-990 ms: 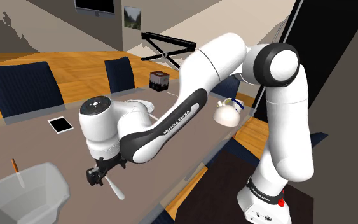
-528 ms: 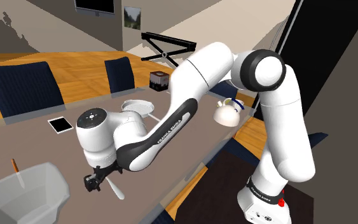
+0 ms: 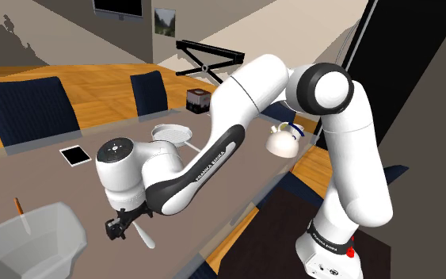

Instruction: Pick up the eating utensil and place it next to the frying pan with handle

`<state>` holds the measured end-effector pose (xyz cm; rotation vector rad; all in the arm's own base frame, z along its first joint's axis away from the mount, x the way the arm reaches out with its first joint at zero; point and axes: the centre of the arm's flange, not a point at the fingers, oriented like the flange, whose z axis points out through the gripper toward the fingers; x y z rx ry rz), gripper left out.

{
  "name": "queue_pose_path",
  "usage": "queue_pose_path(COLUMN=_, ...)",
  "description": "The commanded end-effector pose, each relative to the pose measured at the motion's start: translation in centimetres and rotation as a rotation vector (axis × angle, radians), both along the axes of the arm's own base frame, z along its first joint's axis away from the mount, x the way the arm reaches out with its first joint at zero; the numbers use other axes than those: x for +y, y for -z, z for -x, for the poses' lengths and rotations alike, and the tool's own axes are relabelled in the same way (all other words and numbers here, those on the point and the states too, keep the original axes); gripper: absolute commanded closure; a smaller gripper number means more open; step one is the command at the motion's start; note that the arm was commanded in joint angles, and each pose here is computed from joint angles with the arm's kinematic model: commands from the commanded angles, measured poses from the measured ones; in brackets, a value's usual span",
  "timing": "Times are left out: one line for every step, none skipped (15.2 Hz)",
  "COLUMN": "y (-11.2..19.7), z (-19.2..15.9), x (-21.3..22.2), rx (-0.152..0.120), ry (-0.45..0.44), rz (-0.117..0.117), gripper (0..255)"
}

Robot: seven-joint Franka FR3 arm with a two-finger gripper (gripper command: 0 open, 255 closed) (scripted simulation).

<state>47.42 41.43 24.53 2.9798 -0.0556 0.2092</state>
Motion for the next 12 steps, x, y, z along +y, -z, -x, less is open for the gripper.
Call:
queue_pose_path(y=0.0, z=0.0, x=0.0, rx=0.0, ry=0.0, rz=0.0, gripper=255)
queue_pose_path(y=0.0, z=0.0, x=0.0, rx=0.0, ry=0.0, rz=0.0, gripper=255)
queue_pose_path(y=0.0, z=0.0, x=0.0, rx=0.0, ry=0.0, rz=0.0, gripper=255)
queue_pose_path(y=0.0, z=0.0, x=0.0, rx=0.0, ry=0.0, rz=0.0, gripper=255)
queue_pose_path(y=0.0, z=0.0, x=0.0, rx=0.0, ry=0.0, rz=0.0, gripper=255)
queue_pose_path(y=0.0, z=0.0, x=0.0, rx=0.0, ry=0.0, rz=0.0, gripper=255)
queue_pose_path(y=0.0, z=0.0, x=0.1, rx=0.0, ry=0.0, rz=0.0, gripper=255)
queue_pose_path(y=0.0, z=0.0, x=0.0, rx=0.0, ry=0.0, rz=0.0, gripper=255)
queue_pose_path(y=0.0, z=0.0, x=0.1, rx=0.0, ry=0.0, rz=0.0, gripper=255)
queue_pose_path(y=0.0, z=0.0, x=0.0, rx=0.0, ry=0.0, rz=0.0, gripper=255)
queue_pose_path(y=-0.5, z=0.0, x=0.0, rx=0.0, ry=0.0, rz=0.0, gripper=255)
queue_pose_path(y=-1.1, z=0.0, x=0.0, rx=0.0, ry=0.0, rz=0.0, gripper=255)
